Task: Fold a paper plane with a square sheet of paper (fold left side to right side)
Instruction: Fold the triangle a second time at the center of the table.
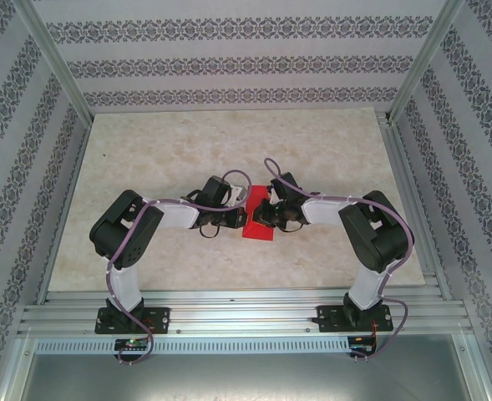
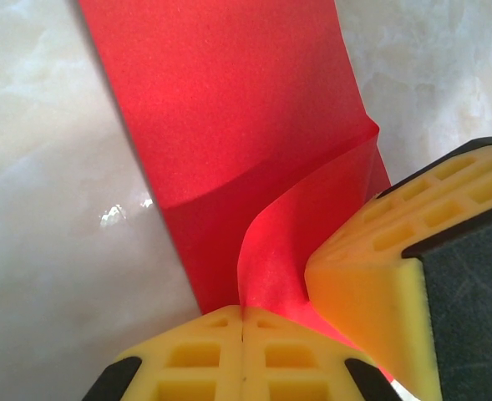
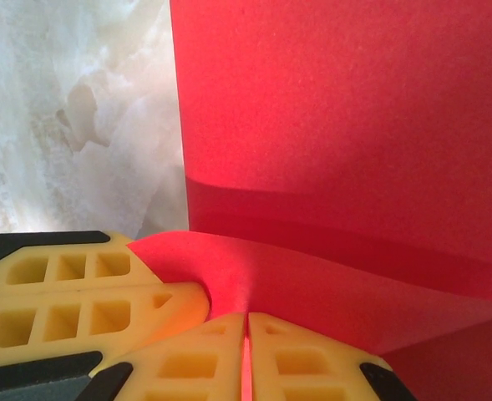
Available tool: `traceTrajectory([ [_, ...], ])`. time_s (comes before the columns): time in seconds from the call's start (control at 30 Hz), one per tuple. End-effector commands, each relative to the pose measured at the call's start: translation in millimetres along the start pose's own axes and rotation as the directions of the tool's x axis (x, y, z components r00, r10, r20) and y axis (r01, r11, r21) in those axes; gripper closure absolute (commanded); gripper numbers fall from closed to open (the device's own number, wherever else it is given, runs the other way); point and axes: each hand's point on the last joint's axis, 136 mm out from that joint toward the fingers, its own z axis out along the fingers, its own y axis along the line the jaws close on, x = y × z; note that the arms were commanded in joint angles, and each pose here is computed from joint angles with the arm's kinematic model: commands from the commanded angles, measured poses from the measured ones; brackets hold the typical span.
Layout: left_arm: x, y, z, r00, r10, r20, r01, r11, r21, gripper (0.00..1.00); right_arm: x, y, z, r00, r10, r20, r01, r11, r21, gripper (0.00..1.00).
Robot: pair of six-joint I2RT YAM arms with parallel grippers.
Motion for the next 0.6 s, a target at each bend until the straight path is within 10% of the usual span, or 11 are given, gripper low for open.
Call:
traceTrajectory([
  [0.0,7.0,21.6,-4.3,0.999,-0.038,-0.004,0.038,0.997,-0.074,1.0,-3.3,0.1,4.8,1.0,-0.025,0.011,0.025,1.0,0.003,0.9],
  [0.57,0.3,12.9,-8.2,0.999,-0.031,0.006,0.032,0.998,-0.048,0.94,22.0,-47.4,8.0,0.998,0.027,-0.062,-0.016,0.986,0.163,0.9],
])
